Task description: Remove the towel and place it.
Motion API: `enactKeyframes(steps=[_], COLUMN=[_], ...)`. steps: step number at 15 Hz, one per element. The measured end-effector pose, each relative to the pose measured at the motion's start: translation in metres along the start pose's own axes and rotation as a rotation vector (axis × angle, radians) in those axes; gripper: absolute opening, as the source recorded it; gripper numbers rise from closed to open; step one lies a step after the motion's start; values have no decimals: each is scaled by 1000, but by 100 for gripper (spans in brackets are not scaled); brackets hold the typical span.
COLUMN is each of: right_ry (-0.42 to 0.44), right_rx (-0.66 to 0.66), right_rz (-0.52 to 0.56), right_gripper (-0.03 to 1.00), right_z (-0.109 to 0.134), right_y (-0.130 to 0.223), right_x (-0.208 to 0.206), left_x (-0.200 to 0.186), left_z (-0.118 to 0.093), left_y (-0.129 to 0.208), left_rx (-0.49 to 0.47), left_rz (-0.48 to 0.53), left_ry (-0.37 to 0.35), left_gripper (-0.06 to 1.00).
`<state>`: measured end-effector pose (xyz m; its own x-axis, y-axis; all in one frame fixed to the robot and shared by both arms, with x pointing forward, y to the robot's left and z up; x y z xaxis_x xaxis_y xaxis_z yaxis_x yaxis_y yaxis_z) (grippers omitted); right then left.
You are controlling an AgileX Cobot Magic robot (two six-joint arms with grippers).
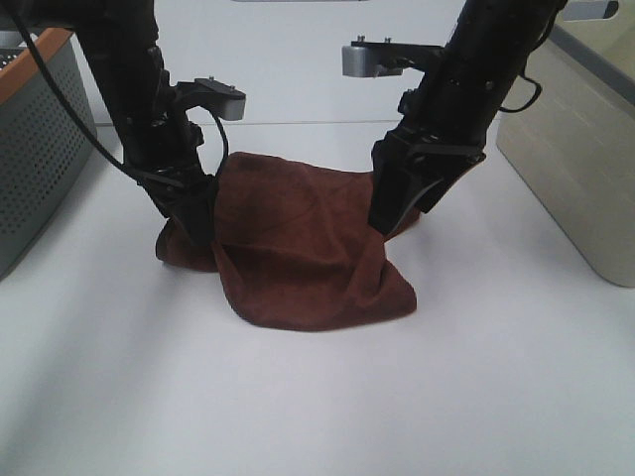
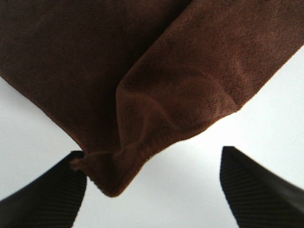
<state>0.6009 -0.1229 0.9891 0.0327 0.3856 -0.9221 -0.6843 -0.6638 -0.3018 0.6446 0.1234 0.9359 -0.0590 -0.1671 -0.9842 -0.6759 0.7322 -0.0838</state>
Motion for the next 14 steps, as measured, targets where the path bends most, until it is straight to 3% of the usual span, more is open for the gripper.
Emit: enactKeyframes(steps=[3, 6, 10, 14], right_ry=[43, 84, 133, 195], right_rx=[47, 114, 192, 319], right_rz=[-5, -52, -245, -343], right_gripper=[68, 68, 68, 68], right_z=[0, 7, 32, 47], right_y=[0, 0, -8, 4], right_x=[-10, -34, -105, -148], left_x=[-11, -54, -126, -163], left_z=[-2, -11, -33, -45], left_y=[0, 3, 17, 30], left_rx=[-10, -72, -242, -344], left_rz=[-21, -108, -279, -367], left_ry=[-15, -63, -92, -111], left_gripper=[82, 82, 82, 82])
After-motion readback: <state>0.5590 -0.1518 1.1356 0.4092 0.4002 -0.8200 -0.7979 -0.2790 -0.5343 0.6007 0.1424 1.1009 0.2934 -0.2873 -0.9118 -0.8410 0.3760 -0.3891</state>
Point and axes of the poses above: a point on each arm's last joint axis where the gripper is mounted, x pointing out along that axis toward the gripper, z along the wrist's bending axis when the last joint is at zero, y = z × x, the point moved 1 cm from there along x, pointing out along that axis toward the gripper, and after that the axes turned 4 degrees about -x, right-handed, at the moved point
